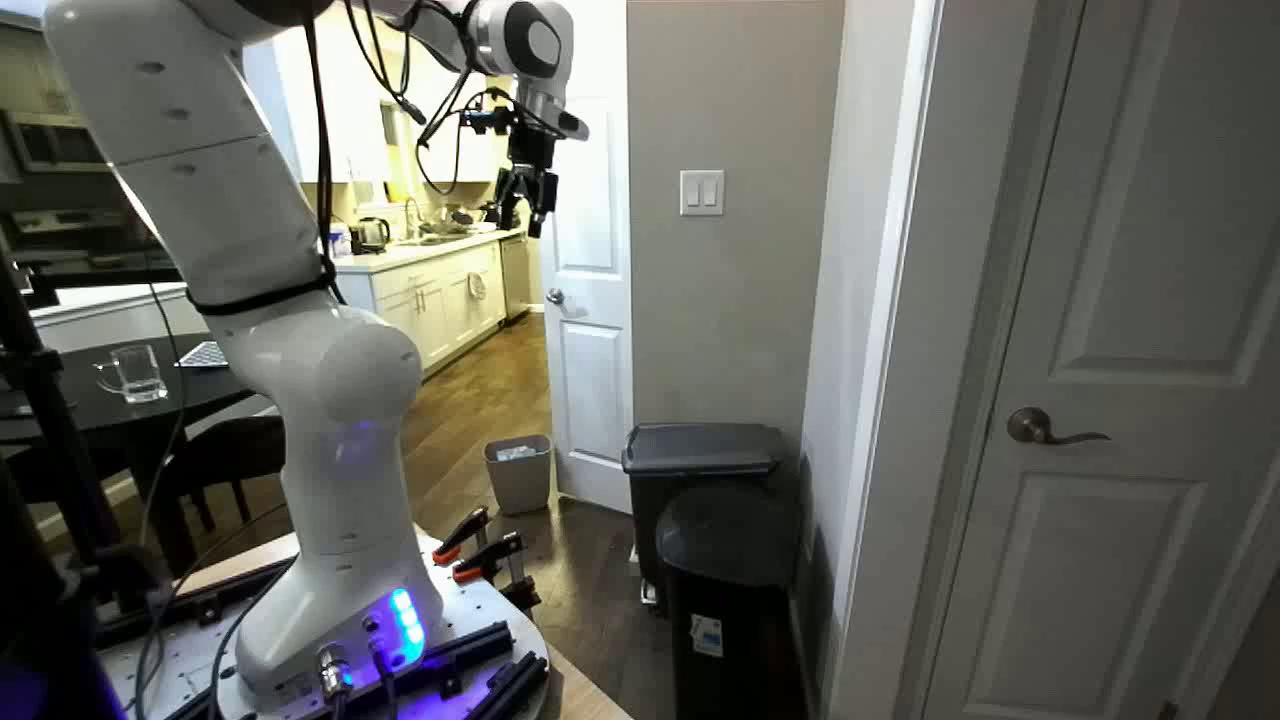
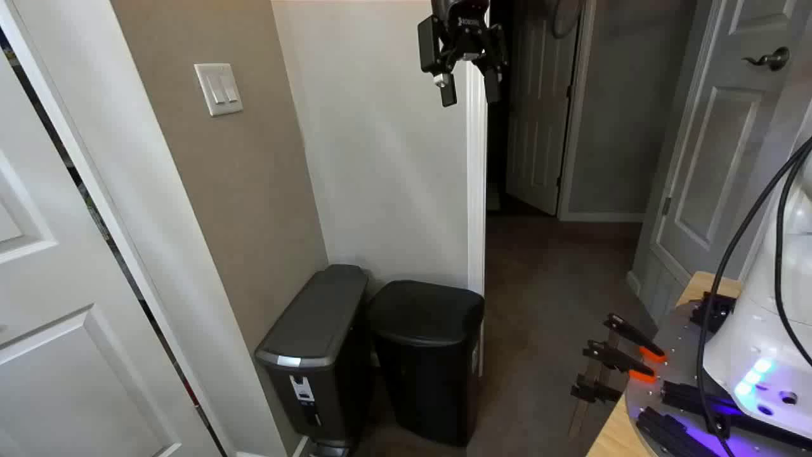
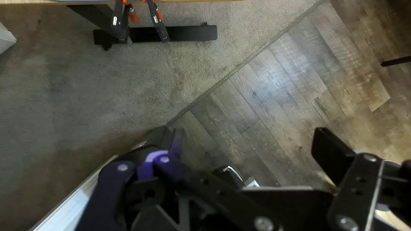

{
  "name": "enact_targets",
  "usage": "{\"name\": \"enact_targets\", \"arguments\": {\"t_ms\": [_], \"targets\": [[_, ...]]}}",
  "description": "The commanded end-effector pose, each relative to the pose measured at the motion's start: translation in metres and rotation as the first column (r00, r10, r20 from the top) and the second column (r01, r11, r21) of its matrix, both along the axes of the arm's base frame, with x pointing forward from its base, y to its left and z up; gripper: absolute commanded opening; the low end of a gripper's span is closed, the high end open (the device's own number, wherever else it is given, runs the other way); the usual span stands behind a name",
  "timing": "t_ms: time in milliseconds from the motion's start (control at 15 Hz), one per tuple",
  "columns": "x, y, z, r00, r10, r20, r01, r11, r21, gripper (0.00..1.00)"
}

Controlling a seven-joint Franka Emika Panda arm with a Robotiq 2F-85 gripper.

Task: Lift the black bin lid fully upwards

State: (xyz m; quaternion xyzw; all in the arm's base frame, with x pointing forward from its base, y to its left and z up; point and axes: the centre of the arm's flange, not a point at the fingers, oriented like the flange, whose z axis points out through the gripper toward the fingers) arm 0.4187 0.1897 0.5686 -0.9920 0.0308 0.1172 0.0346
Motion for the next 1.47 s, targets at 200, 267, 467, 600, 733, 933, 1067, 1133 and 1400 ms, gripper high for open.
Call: {"name": "enact_targets", "arguments": {"t_ms": [200,267,467,600,733,933,1067,1133,1400], "targets": [[0.0,0.0,0.0,1.0,0.0,0.0,0.0,1.0,0.0,1.0],[0.0,0.0,0.0,1.0,0.0,0.0,0.0,1.0,0.0,1.0],[0.031,0.002,-0.032,0.999,0.027,-0.039,-0.027,1.0,0.003,1.0],[0.063,0.006,-0.065,0.999,0.041,-0.031,-0.04,0.999,0.027,1.0],[0.098,0.013,-0.101,0.999,0.047,0.017,-0.048,0.998,0.049,1.0],[0.15,0.028,-0.165,0.991,0.086,0.101,-0.091,0.995,0.041,1.0],[0.182,0.037,-0.206,0.981,0.117,0.155,-0.119,0.993,0.006,1.0],[0.195,0.039,-0.224,0.973,0.133,0.186,-0.132,0.991,-0.016,1.0],[0.232,0.037,-0.284,0.93,0.196,0.312,-0.153,0.976,-0.155,1.0]]}}
